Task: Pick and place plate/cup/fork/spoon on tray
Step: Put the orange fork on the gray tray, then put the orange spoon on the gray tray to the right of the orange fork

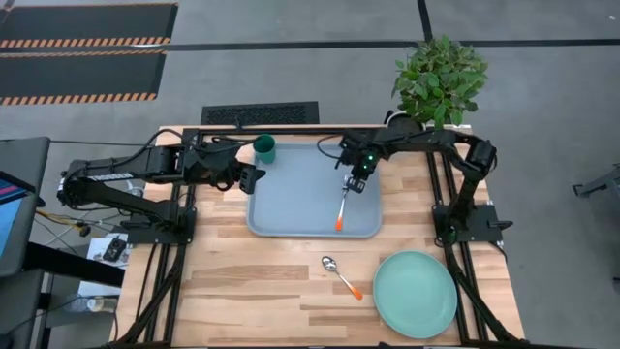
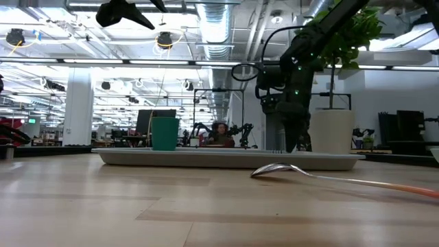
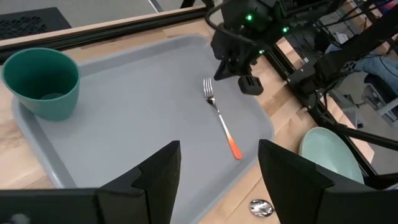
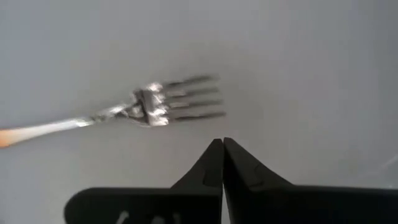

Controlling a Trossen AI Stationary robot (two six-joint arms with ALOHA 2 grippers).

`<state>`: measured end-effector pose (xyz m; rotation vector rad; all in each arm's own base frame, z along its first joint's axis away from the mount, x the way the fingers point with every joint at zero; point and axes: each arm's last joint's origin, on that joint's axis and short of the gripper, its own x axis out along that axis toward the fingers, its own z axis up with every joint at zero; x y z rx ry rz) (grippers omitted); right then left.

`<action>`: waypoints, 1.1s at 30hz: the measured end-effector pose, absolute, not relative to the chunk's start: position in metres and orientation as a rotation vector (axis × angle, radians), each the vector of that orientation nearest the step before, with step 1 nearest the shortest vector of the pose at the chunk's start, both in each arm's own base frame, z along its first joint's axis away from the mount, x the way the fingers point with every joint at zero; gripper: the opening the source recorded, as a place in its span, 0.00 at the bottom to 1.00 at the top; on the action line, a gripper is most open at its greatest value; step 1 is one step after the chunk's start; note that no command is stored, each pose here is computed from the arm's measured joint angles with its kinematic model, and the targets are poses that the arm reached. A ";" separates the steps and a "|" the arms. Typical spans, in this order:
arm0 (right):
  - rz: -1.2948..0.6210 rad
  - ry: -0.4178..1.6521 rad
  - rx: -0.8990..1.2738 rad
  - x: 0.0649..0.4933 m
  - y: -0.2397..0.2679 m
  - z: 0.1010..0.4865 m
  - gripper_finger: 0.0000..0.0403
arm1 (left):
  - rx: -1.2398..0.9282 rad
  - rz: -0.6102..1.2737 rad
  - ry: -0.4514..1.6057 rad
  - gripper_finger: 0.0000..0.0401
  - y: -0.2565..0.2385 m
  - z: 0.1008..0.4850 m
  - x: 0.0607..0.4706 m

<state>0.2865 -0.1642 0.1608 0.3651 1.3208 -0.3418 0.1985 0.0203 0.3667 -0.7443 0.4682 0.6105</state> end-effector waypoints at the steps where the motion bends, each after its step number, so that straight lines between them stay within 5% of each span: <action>1: -0.339 1.327 0.364 0.287 -0.163 0.160 0.05 | -0.744 0.611 0.469 0.50 0.020 0.367 0.199; 33: -0.368 1.179 0.297 0.304 -0.170 0.173 0.05 | -0.723 0.628 0.464 0.50 0.021 0.367 0.198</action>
